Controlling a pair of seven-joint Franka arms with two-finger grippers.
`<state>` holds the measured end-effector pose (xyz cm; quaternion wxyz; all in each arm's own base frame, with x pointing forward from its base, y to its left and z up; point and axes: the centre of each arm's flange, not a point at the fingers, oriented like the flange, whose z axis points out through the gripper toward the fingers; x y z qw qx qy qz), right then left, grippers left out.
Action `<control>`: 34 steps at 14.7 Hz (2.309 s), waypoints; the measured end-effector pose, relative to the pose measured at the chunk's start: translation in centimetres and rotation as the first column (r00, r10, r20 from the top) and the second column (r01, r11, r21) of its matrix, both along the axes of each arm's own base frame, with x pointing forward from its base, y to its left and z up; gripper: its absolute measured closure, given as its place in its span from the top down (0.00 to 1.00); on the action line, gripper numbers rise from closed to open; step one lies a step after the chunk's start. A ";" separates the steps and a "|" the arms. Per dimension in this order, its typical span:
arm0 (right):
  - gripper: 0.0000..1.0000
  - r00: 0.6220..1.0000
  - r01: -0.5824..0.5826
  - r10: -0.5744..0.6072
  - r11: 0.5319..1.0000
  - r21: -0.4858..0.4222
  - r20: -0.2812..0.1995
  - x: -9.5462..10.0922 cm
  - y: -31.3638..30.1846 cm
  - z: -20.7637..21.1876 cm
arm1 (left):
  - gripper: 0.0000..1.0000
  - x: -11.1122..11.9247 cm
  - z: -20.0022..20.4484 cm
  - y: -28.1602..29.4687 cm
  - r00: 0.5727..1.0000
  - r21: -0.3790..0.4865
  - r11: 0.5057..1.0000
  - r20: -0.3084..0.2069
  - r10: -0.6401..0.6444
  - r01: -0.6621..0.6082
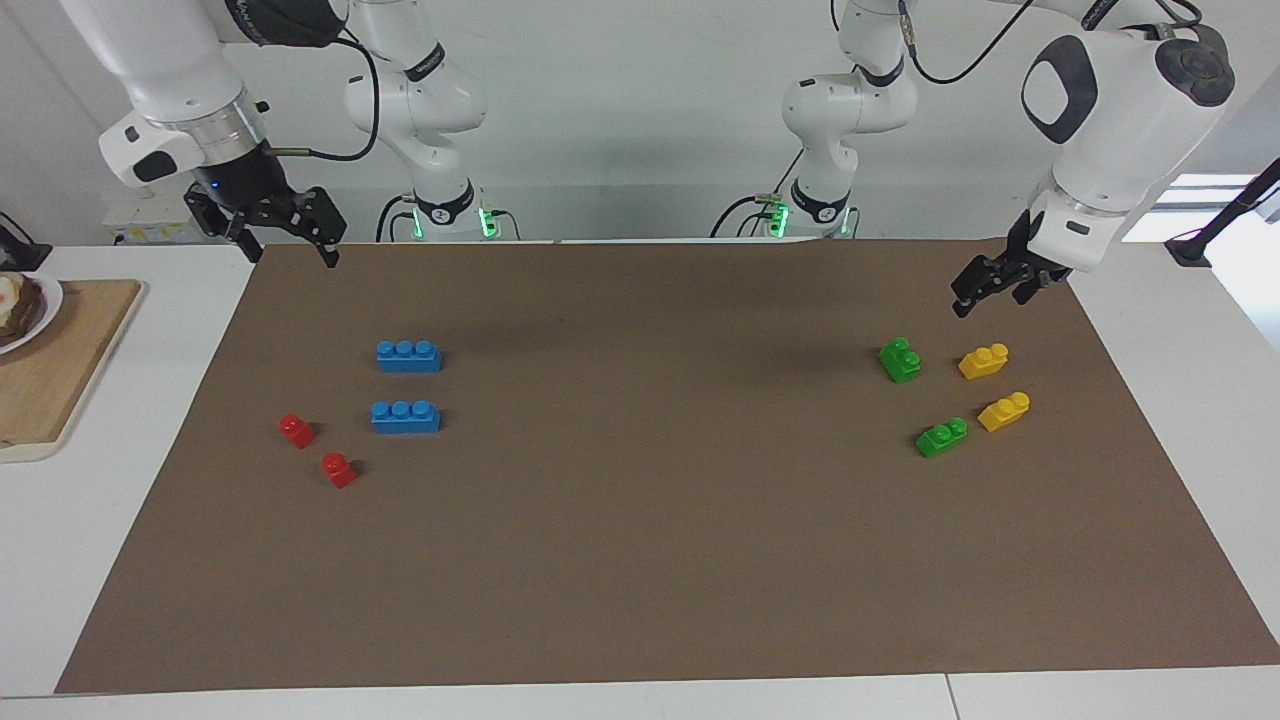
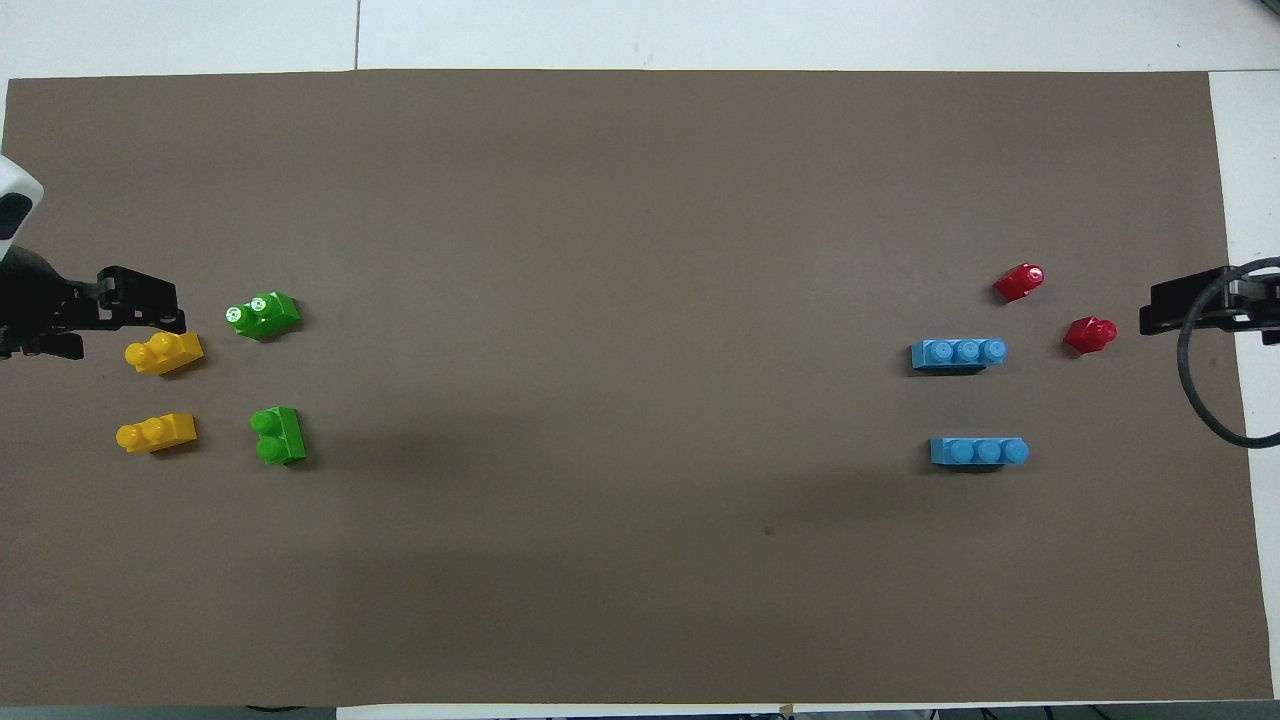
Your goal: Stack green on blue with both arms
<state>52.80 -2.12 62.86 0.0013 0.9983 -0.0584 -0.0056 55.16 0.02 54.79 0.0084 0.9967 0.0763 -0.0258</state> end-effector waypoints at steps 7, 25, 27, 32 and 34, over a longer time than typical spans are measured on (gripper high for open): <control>1.00 1.000 0.000 0.000 1.000 -0.001 0.030 0.3 0.0 0.2 | 1.00 -2.1 -6.9 0.1 0.999 0.001 1.000 -0.033 0.004 -0.004; 1.00 0.351 0.936 -0.906 0.342 0.080 -0.236 4.0 -3.9 -13.4 | 1.00 -5.6 -17.0 0.2 0.997 0.006 0.999 -0.068 0.032 -0.031; 1.00 0.291 0.957 -0.919 0.278 0.086 -0.265 4.2 -5.1 -16.2 | 1.00 -5.6 -17.2 0.2 0.997 0.007 0.999 -0.068 0.034 -0.034; 1.00 0.228 0.974 -0.928 0.216 0.071 -0.296 4.9 -4.9 -21.9 | 1.00 -5.8 -17.5 0.2 0.997 0.007 0.999 -0.071 0.036 -0.035; 1.00 0.199 0.980 -0.928 0.184 0.078 -0.316 4.9 -4.7 -23.9 | 1.00 -5.9 -17.6 0.2 0.997 0.007 0.999 -0.070 0.036 -0.035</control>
